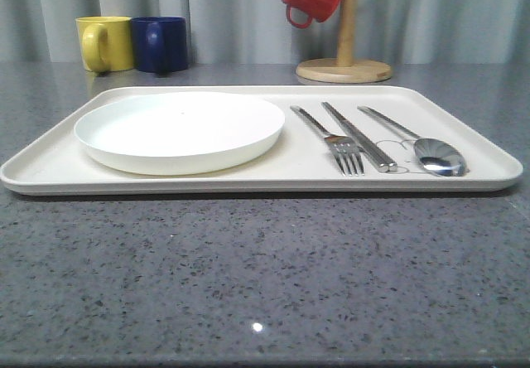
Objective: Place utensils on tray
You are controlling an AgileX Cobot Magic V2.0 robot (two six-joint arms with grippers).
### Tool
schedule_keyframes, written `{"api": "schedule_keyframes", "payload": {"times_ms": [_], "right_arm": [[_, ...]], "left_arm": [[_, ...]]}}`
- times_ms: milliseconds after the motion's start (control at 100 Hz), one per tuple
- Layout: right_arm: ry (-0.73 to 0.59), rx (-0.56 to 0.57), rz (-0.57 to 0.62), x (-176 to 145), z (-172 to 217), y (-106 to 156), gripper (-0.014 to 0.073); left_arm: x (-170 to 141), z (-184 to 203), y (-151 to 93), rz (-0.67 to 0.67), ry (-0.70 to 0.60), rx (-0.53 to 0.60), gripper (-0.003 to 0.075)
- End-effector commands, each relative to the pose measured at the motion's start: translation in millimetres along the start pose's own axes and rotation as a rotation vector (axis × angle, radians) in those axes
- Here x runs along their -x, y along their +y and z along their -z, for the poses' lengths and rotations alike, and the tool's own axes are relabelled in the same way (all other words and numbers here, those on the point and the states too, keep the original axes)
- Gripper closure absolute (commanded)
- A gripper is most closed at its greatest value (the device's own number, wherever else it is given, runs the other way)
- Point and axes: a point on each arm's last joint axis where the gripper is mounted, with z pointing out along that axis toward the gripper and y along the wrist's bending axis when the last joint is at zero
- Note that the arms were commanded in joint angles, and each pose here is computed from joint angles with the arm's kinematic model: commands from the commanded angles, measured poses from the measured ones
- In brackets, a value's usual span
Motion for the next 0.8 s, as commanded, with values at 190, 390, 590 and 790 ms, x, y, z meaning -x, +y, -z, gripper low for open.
{"api": "schedule_keyframes", "payload": {"times_ms": [190,390,590,790], "right_arm": [[-0.079,-0.003,0.031,12.2,3.6,-0.3,0.0664],[-0.078,-0.003,0.031,12.1,3.5,-0.3,0.0664],[-0.077,-0.006,0.034,12.0,3.5,-0.6,0.0664],[-0.173,0.02,0.028,6.0,1.0,1.8,0.0664]], "left_arm": [[14.3,1.7,1.4,0.015,-0.088,0.023,0.0739],[14.3,1.7,1.4,0.015,-0.088,0.023,0.0739],[14.3,1.7,1.4,0.015,-0.088,0.023,0.0739],[14.3,1.7,1.4,0.015,-0.088,0.023,0.0739]]}}
